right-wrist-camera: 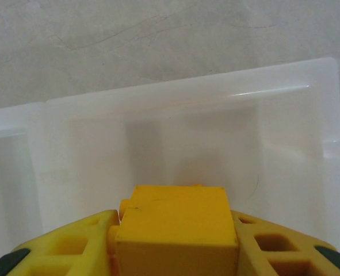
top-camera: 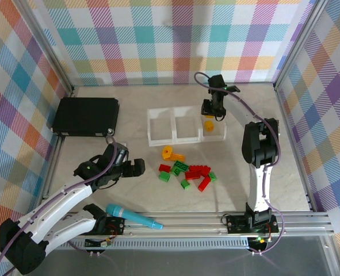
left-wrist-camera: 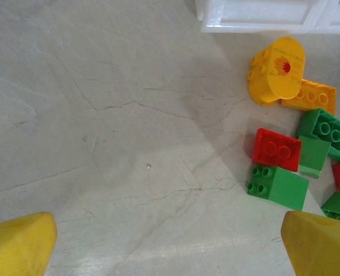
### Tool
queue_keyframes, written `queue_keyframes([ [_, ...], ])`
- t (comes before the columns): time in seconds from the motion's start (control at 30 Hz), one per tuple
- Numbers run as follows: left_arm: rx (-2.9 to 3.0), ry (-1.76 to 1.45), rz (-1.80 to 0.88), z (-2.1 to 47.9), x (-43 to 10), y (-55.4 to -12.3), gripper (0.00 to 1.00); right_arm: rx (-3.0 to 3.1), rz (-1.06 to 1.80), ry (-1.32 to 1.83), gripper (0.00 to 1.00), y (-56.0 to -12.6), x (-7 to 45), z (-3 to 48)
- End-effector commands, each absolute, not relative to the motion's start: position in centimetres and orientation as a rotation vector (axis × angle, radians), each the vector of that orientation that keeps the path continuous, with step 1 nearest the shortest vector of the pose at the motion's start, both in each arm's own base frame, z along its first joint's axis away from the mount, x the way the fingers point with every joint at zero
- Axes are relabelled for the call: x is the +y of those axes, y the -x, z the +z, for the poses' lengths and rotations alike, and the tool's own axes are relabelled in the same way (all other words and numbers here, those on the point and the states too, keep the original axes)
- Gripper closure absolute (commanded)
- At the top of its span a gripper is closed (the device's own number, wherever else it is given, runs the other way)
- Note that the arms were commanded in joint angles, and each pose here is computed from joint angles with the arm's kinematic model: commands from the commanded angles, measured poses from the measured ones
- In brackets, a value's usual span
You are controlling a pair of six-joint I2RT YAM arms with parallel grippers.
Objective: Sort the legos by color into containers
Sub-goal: Place the lego in the container, then rotate the lego at the bottom-right of the table.
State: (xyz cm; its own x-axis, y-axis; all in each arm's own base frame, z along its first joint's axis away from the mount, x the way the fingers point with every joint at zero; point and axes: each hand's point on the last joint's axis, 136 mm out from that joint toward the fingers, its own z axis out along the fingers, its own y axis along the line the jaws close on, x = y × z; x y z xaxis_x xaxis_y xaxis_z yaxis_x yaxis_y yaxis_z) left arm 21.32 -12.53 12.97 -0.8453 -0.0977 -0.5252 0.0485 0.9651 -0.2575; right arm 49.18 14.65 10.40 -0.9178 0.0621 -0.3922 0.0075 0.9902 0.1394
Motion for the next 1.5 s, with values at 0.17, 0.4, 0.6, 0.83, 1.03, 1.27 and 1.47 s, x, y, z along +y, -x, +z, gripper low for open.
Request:
queue_keyframes([
  [0.17, 2.527, -0.008, -0.391, 14.1, -13.3, -21.5, 0.00, 2.715, 0.205, -0.021, 0.48, -50.2, 14.7, 10.9],
  [0.4, 2.523, -0.001, -0.392, 14.2, -13.2, -21.5, 0.01, 2.709, 0.212, -0.014, 0.38, -50.2, 14.8, 11.8],
  [0.6, 2.510, -0.001, -0.404, 14.6, -13.3, -21.5, 0.00, 2.687, 0.269, -0.025, 0.37, -49.0, 15.1, 14.1],
  [0.83, 2.507, -0.008, -0.421, 14.6, -13.6, -21.6, 0.00, 2.660, 0.362, -0.081, 0.35, -45.3, 14.9, 17.2],
  [1.03, 2.498, -0.014, -0.433, 14.8, -13.9, -21.7, 0.00, 2.668, 0.463, -0.156, 0.33, -40.3, 14.8, 17.8],
  [1.27, 2.496, -0.016, -0.450, 14.6, -14.2, -21.9, 0.00, 2.732, 0.500, -0.332, 0.33, -33.3, 14.0, 15.0],
  [1.47, 2.496, -0.024, -0.456, 14.4, -14.2, -21.7, 0.00, 2.789, 0.477, -0.370, 0.37, -28.0, 14.1, 13.2],
])
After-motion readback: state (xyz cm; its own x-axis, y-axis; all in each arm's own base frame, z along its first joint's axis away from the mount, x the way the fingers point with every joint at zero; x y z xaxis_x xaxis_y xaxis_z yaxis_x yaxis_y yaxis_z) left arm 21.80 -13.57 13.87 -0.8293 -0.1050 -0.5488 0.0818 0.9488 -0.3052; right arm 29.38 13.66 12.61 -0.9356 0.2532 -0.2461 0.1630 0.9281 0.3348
